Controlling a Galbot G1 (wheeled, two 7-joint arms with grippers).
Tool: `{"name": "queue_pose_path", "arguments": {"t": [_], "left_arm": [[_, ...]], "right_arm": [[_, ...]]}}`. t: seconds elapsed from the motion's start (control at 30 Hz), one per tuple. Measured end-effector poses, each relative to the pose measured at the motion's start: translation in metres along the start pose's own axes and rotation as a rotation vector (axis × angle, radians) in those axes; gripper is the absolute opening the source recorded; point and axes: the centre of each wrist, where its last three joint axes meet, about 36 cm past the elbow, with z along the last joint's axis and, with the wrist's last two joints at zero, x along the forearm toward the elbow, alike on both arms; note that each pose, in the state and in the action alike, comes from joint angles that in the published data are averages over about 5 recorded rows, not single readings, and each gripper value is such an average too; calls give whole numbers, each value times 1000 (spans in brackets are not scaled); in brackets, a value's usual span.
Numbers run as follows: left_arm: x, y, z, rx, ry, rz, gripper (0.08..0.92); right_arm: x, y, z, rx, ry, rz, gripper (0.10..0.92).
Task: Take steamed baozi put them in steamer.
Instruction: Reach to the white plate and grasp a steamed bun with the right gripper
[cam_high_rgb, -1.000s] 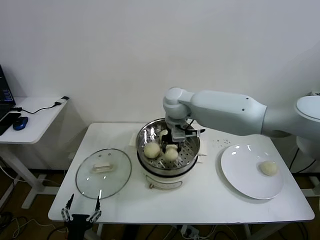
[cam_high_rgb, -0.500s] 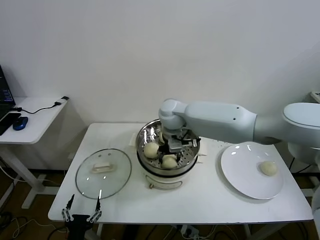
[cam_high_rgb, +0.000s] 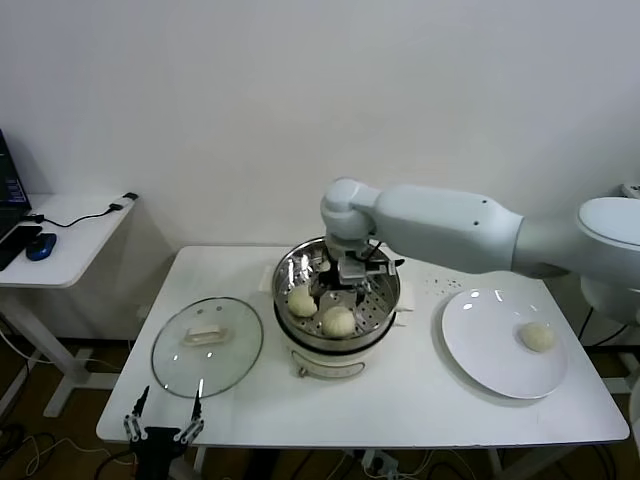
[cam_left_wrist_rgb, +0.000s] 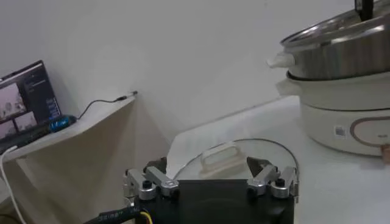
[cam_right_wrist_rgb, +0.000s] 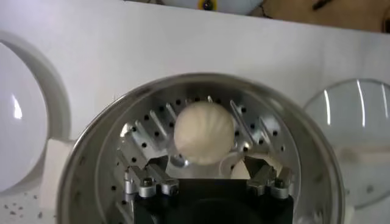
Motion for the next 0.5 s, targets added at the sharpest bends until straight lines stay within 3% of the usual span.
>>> {"name": "queue_pose_path", "arguments": {"t": [0.23, 0.5], "left_arm": [[0, -2, -5, 4, -13, 5, 823], [2, -4, -5, 11, -15, 15, 823]], "right_arm": [[30, 77, 30, -428, 39, 108, 823], [40, 196, 41, -980, 52, 210, 823]]}}
